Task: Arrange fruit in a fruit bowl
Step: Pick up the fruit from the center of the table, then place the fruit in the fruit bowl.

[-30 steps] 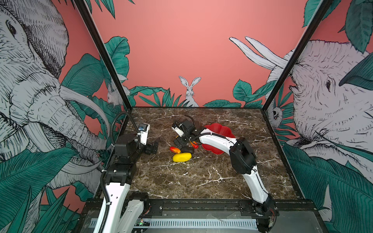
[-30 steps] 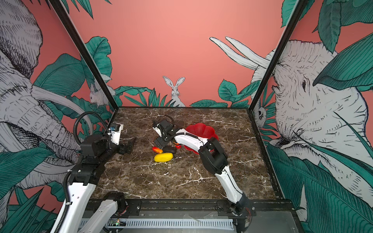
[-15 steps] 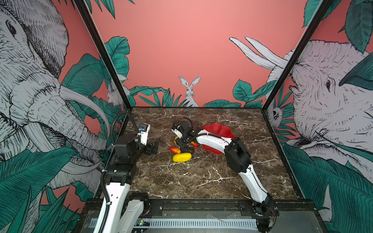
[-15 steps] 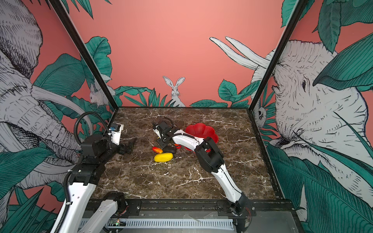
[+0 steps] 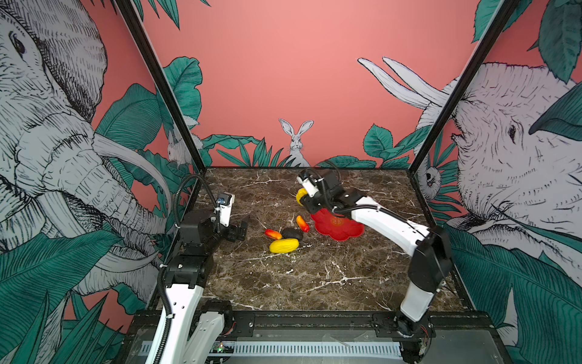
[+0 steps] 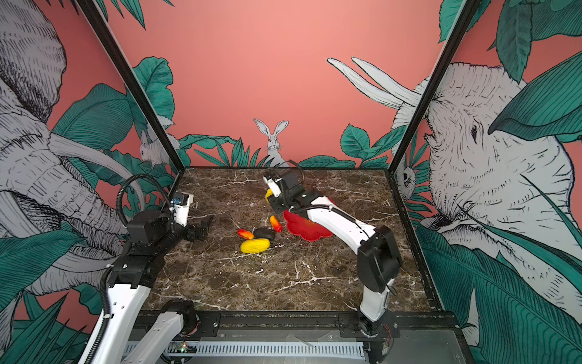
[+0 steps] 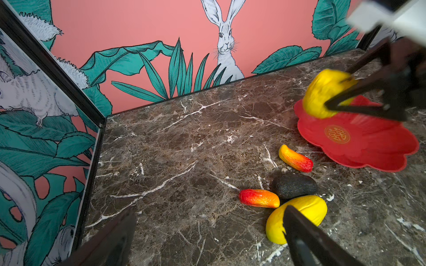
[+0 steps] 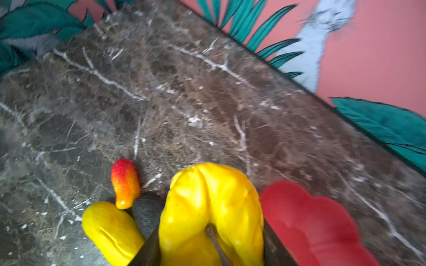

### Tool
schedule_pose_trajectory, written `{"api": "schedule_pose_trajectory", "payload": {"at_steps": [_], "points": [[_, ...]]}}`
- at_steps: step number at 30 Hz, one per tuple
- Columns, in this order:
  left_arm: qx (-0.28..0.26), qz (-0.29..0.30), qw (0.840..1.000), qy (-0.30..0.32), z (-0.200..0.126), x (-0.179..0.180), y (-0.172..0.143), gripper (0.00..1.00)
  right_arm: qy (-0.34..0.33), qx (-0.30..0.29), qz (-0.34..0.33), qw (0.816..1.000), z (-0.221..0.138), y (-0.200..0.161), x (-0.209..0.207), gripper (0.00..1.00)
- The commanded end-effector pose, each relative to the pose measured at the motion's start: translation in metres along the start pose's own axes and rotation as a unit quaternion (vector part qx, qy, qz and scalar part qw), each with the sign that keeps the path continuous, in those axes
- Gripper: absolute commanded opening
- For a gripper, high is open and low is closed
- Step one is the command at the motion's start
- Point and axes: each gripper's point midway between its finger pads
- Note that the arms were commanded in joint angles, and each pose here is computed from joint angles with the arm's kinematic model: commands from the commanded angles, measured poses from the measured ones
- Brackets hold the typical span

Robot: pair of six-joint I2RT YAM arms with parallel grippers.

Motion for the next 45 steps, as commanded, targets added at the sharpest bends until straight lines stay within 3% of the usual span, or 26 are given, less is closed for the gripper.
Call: {"api": "schedule_pose_trajectory", "payload": {"at_steps": [1, 6, 13, 30, 34, 39, 42, 45], "points": [[0.002, 0.005, 1.000, 0.005, 0.001, 0.002, -0.002, 1.00, -0.046, 0.037, 0.012, 0.998, -0.003, -0.042, -0.034, 0.37], [0.005, 0.004, 1.000, 0.003, 0.003, 0.001, -0.002, 1.00, -0.083, 0.069, 0.047, 0.993, -0.011, -0.095, -0.071, 0.37], [0.010, 0.003, 1.000, 0.005, 0.005, 0.003, -0.004, 1.00, -0.095, 0.107, 0.090, 0.986, 0.017, -0.147, -0.094, 0.36], [0.016, 0.003, 1.000, 0.009, 0.007, 0.004, -0.006, 1.00, -0.105, 0.131, 0.107, 0.980, 0.071, -0.165, -0.116, 0.39], [0.016, 0.004, 1.000, 0.010, 0.007, 0.005, -0.006, 1.00, -0.104, 0.138, 0.108, 0.979, 0.072, -0.165, -0.116, 0.53], [0.016, 0.004, 1.000, 0.011, 0.007, 0.005, -0.006, 1.00, -0.109, 0.143, 0.097, 0.979, 0.058, -0.155, -0.119, 0.86], [0.016, 0.004, 1.000, 0.011, 0.007, 0.005, -0.006, 1.00, -0.124, 0.153, 0.075, 0.977, 0.036, -0.143, -0.124, 0.99], [0.016, 0.005, 1.000, 0.013, 0.007, 0.006, -0.006, 1.00, -0.127, 0.129, 0.046, 0.982, 0.007, -0.107, -0.119, 0.99]]}}
Point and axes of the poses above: each gripper's point midway between its finger pads, its own z axis out along the fingers, its own x axis along the line the jaws close on, y = z × x, and after that the axes turned 2 degrees about -z, right-handed
